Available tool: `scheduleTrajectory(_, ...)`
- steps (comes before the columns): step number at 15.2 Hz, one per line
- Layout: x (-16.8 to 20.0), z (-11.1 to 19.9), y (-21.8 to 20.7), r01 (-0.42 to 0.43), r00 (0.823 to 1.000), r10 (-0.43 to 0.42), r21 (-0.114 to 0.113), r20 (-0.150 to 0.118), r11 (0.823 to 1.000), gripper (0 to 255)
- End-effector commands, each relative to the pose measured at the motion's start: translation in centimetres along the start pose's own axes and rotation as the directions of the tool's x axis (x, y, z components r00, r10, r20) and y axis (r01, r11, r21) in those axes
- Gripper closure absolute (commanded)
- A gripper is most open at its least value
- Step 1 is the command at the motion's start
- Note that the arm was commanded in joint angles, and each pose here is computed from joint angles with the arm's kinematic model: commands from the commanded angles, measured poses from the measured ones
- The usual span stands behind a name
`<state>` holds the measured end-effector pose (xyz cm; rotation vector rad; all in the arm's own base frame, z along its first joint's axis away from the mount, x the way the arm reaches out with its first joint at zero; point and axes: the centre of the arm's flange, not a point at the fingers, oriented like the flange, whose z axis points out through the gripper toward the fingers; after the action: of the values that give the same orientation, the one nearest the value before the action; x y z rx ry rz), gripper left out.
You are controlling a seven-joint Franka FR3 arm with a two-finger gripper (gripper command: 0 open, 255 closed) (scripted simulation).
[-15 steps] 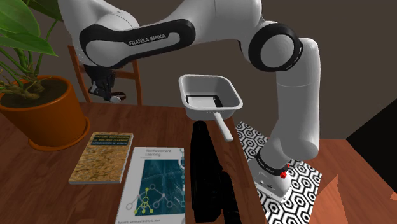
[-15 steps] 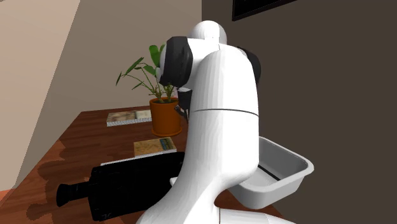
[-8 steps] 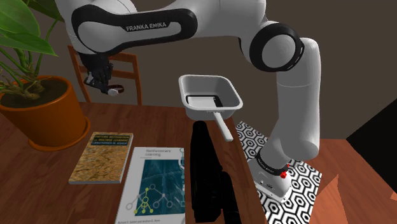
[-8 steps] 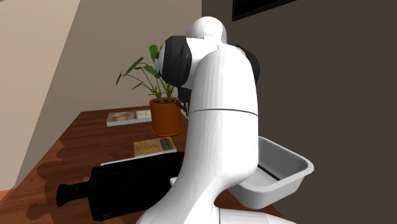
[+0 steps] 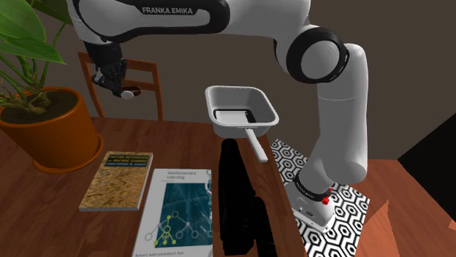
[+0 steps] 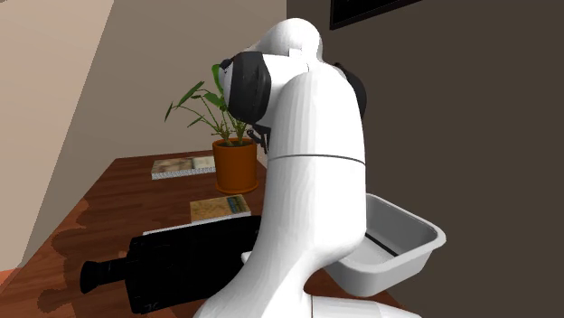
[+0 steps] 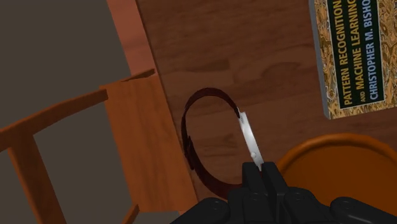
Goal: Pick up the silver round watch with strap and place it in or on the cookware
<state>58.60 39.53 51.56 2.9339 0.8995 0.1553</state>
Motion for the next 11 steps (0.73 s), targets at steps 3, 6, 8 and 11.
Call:
scheduleTrajectory(3, 0.2, -2.1, 0.2, 0.000, 1.000, 0.000, 0.000, 0.001, 1.000, 255)
scheduleTrajectory(6, -2.3, -2.8, 0.9, 0.000, 1.000, 0.000, 0.000, 0.001, 1.000, 255)
scheduleTrajectory(8, -4.9, -3.1, 1.6, 0.000, 1.000, 0.000, 0.000, 0.001, 1.000, 255)
scheduleTrajectory(11, -8.7, -3.4, 2.6, 0.000, 1.000, 0.000, 0.000, 0.001, 1.000, 255)
